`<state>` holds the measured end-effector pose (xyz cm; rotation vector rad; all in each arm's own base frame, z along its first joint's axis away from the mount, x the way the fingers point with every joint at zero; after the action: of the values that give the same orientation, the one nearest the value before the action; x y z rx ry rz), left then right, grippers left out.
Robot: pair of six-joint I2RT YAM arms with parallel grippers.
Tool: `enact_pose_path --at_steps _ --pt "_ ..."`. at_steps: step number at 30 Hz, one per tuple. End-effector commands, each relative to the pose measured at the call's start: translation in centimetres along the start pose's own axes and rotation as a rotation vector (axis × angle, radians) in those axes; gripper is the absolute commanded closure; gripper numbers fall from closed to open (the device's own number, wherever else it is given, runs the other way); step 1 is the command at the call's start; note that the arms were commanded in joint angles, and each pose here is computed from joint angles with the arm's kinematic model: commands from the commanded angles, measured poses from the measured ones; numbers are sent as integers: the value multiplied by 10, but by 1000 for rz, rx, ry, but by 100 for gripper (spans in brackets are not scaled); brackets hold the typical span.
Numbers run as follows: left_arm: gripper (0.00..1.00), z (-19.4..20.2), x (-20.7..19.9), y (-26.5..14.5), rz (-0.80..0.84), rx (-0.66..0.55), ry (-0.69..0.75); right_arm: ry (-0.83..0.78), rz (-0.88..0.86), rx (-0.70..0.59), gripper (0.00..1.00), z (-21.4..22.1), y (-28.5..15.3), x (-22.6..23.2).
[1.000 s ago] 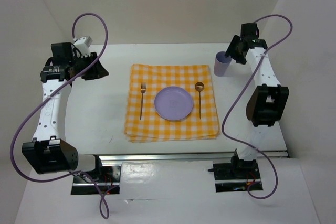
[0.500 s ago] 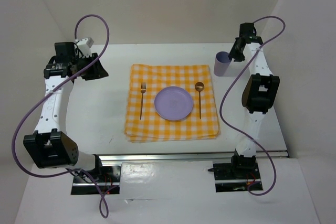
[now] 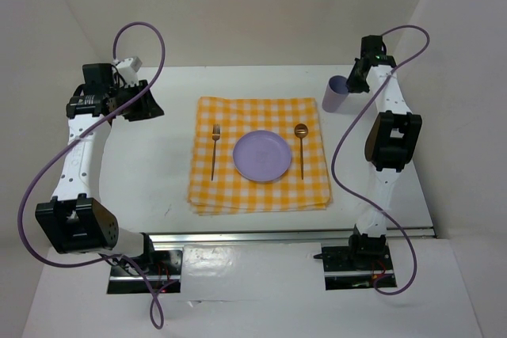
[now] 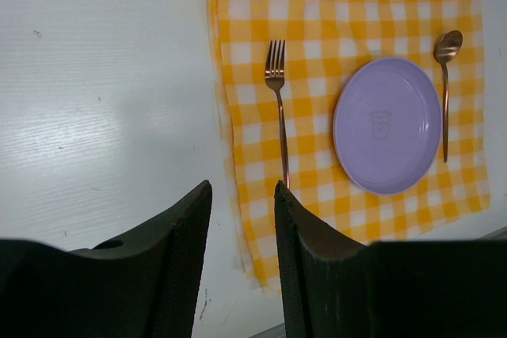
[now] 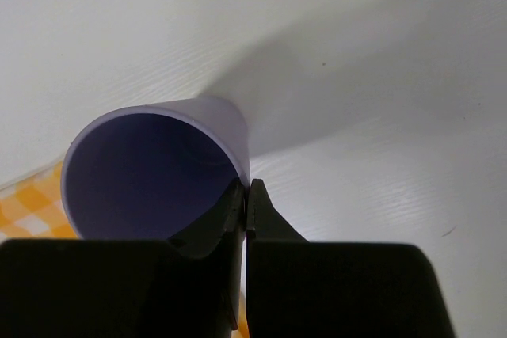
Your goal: Set the dinner table for one person
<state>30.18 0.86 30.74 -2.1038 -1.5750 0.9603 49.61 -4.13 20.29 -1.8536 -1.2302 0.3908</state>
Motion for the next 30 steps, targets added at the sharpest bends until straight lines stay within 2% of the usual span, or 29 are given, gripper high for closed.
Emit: enact_pose_path --at_steps 1,7,10,12,17,30 --pt "55 -3 -1 -2 31 -25 34 -38 4 -83 100 -14 -36 11" --pt "55 -3 -1 -2 31 -25 34 -208 37 -299 100 -5 -113 77" --pt "55 -4 -3 -5 40 -33 39 -257 11 -354 100 10 -144 106" --pt "55 -4 -3 -5 40 -33 39 -276 -39 -342 100 21 -144 115" --pt "55 -2 -3 -6 40 -33 39 -321 -75 -147 100 58 -104 121" --pt "55 2 -5 -8 49 -33 39 -334 -171 -56 100 78 -73 144"
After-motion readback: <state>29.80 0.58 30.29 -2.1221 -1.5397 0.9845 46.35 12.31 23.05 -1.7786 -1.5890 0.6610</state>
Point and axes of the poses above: each gripper's point midway between its finger pads, its own y axis out along the fingers, its own x axis along the line the jaws close on, z = x × y, the point moved 9 cm from there along -y, back along the fingers, and after that the axes turned 4 degrees about y, right-handed, at the moved point
